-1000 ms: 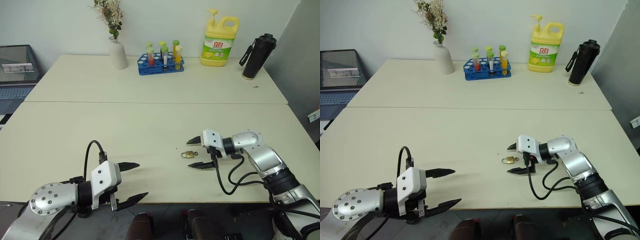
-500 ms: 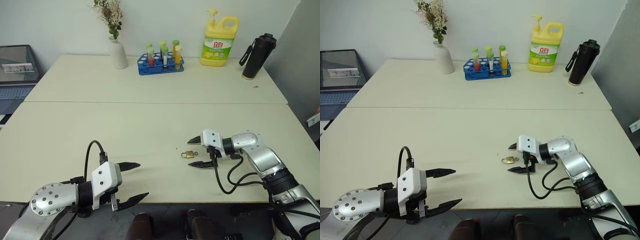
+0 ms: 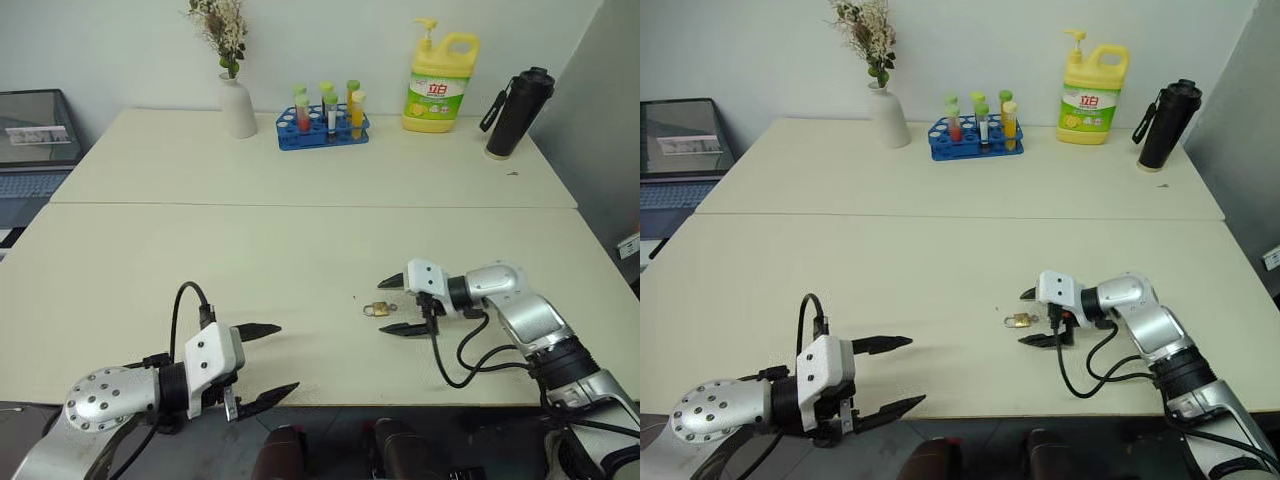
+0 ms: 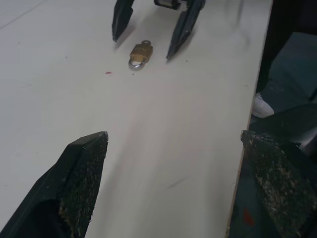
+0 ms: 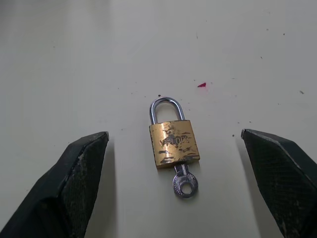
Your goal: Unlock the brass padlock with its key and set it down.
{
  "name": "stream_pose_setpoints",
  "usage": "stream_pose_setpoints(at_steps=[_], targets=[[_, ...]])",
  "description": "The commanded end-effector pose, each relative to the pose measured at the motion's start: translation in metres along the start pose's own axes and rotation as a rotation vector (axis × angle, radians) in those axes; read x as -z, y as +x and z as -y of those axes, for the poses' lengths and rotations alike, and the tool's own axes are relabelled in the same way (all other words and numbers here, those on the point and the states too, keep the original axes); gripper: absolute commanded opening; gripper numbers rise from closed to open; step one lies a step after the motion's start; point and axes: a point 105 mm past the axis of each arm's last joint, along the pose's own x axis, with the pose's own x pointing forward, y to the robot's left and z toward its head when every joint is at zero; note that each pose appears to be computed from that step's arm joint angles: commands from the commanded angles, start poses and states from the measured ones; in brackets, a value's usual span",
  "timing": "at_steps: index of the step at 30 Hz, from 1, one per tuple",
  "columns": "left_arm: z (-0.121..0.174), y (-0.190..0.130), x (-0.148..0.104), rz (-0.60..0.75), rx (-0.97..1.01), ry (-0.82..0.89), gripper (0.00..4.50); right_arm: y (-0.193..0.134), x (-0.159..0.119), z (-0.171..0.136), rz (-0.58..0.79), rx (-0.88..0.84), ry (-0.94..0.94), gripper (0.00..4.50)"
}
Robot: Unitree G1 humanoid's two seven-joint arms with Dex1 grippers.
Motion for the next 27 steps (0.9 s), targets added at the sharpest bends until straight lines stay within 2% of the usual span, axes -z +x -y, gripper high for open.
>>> stream_pose_setpoints(at_steps=[1,6,11,13,21,27], targets=[[-0.010,0.018,-0.010,0.045,-0.012,0.026,4.49,-0.034,-0.010,-0.003,0.020,0.028,-0.001,4.50],[-0.035,0.061,-0.022,0.047,-0.012,0.108,4.49,-0.070,-0.006,-0.015,0.003,0.097,0.076,4.50],[-0.038,0.103,-0.022,0.023,0.065,0.139,4.49,-0.084,-0.004,-0.038,-0.028,0.126,0.136,4.50],[-0.029,0.119,-0.023,0.019,0.135,0.118,4.49,-0.086,-0.001,-0.045,-0.035,0.151,0.164,4.50],[-0.029,0.149,-0.016,-0.008,0.148,0.085,4.49,-0.078,-0.012,-0.049,0.002,0.203,0.178,4.50],[-0.028,0.158,-0.013,-0.007,0.148,0.096,4.49,-0.077,-0.015,-0.051,0.003,0.204,0.182,4.50]])
